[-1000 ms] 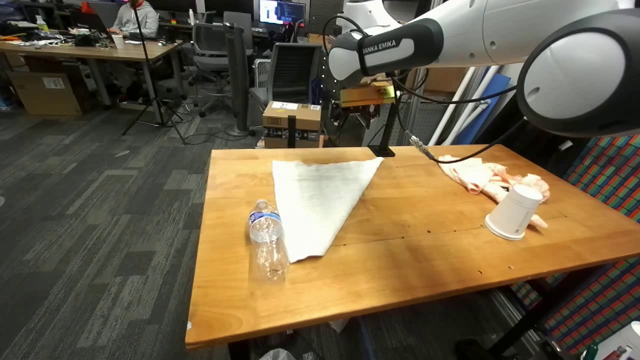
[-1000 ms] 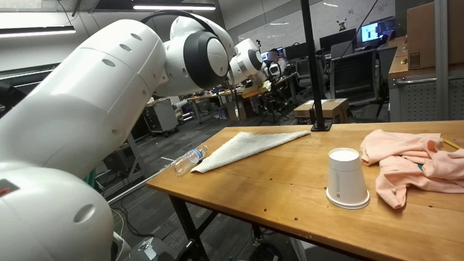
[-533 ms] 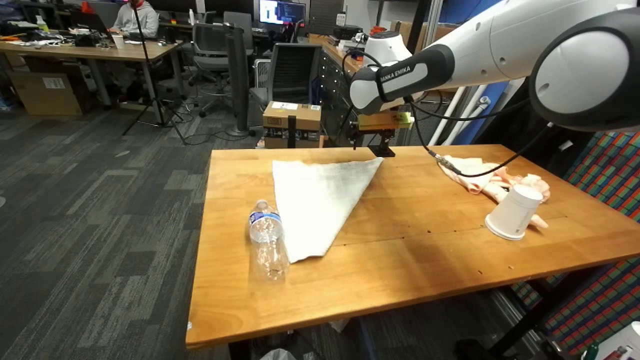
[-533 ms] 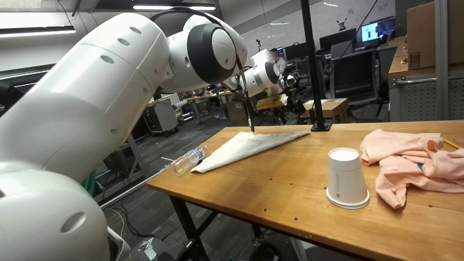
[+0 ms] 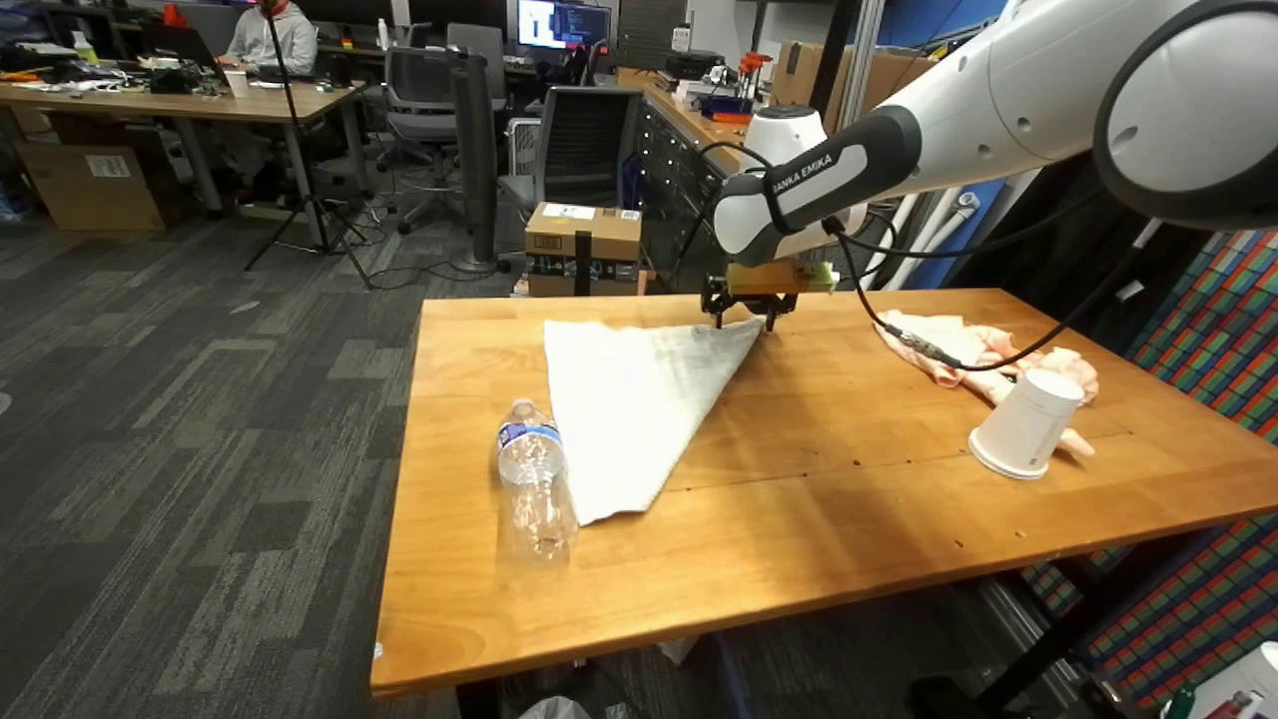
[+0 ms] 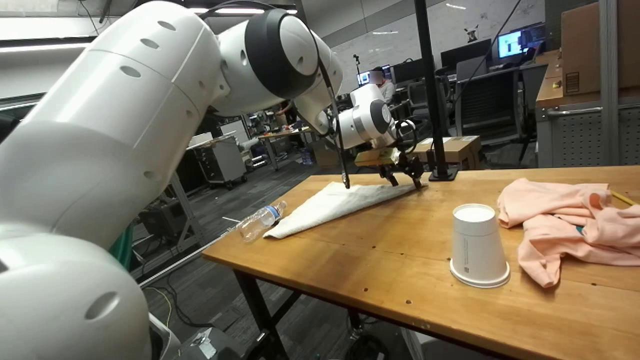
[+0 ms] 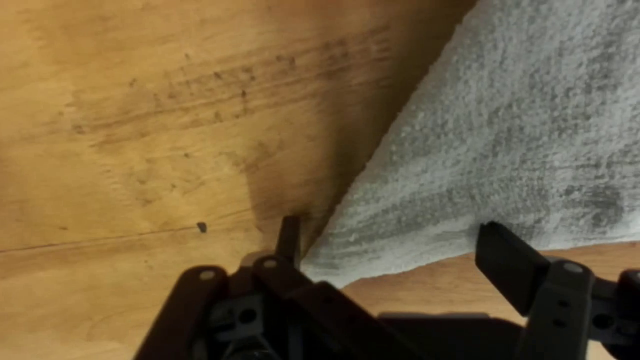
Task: Fold the white cloth and move it to the left
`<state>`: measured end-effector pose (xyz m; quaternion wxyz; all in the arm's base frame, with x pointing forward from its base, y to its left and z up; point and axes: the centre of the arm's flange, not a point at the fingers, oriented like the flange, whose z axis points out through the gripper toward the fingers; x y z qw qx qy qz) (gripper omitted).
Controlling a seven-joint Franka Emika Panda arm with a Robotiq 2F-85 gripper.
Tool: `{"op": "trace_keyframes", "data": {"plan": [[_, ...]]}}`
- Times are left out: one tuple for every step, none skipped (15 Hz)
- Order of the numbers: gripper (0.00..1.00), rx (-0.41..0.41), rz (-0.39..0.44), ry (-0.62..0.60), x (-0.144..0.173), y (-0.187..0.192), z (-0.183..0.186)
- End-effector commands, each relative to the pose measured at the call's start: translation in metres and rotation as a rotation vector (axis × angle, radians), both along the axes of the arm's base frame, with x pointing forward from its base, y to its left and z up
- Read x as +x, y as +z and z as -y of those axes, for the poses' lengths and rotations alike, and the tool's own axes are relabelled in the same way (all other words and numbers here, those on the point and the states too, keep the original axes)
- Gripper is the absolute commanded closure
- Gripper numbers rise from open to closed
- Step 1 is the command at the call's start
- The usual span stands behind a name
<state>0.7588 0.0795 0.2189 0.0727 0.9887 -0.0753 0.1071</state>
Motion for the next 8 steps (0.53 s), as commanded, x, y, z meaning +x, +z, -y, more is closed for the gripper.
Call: {"op": "trace_keyframes", "data": {"plan": [[0.42, 0.02, -0.005, 0.003, -0.03, 0.012, -0.011], [0.51, 0.022, -0.009, 0.006, -0.032, 0.012, -0.015], [0.58, 0.024, -0.014, 0.009, -0.035, 0.014, -0.019], [0.66, 0.024, -0.019, 0.014, -0.038, 0.014, -0.023], [0.73, 0.024, -0.022, 0.017, -0.04, 0.015, -0.026], [0.8, 0.023, -0.022, 0.019, -0.044, 0.018, -0.029], [0.89, 0.017, -0.017, 0.019, -0.046, 0.022, -0.031], [0.93, 0.014, -0.011, 0.017, -0.048, 0.028, -0.034]]}}
